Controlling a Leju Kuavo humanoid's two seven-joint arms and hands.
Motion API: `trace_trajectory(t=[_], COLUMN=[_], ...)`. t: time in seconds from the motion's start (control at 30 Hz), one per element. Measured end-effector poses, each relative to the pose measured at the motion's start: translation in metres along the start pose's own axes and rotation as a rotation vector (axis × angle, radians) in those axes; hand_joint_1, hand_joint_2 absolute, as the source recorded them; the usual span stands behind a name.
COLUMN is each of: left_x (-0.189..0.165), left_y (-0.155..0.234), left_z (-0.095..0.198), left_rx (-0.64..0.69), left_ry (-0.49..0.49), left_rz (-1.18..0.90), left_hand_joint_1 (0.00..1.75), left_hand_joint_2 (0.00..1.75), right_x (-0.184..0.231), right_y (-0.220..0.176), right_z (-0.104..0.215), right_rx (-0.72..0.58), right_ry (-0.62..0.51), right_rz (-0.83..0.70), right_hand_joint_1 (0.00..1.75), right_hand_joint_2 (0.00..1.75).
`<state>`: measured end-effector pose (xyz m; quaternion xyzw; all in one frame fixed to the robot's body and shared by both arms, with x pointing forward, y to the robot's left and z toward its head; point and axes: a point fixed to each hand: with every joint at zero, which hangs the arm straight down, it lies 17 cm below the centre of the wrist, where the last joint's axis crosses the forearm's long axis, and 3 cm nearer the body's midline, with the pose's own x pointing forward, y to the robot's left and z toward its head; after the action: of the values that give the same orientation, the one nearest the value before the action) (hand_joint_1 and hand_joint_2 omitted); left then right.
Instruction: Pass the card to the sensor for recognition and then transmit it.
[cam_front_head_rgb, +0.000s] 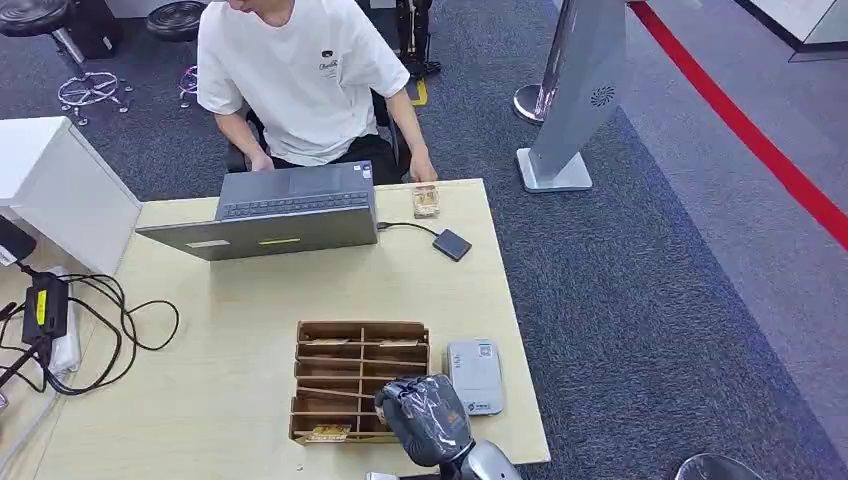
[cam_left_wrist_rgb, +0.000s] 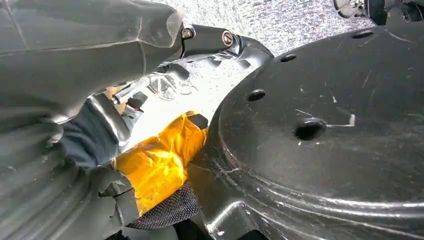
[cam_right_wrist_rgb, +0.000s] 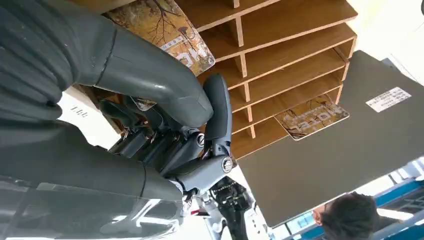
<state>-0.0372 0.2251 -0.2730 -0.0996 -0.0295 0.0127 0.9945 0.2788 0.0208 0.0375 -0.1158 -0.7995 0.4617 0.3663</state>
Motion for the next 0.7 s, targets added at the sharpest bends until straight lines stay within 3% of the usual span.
trace_trajectory(t=[0.7], left_x=[-0.002], left_y=[0.004], left_z=[0.001], left_rx=[-0.003], left_ry=[0.007], left_rz=[-0.034], left_hand_joint_1=[0.00], left_hand_joint_2=[1.75], right_x=[0.025], right_y=[-0.085], right_z=[-0.044], right_rx=[-0.226], right_ry=[-0.059], right_rz=[0.066], right_hand_joint_1=[1.75], right_hand_joint_2=[1.75])
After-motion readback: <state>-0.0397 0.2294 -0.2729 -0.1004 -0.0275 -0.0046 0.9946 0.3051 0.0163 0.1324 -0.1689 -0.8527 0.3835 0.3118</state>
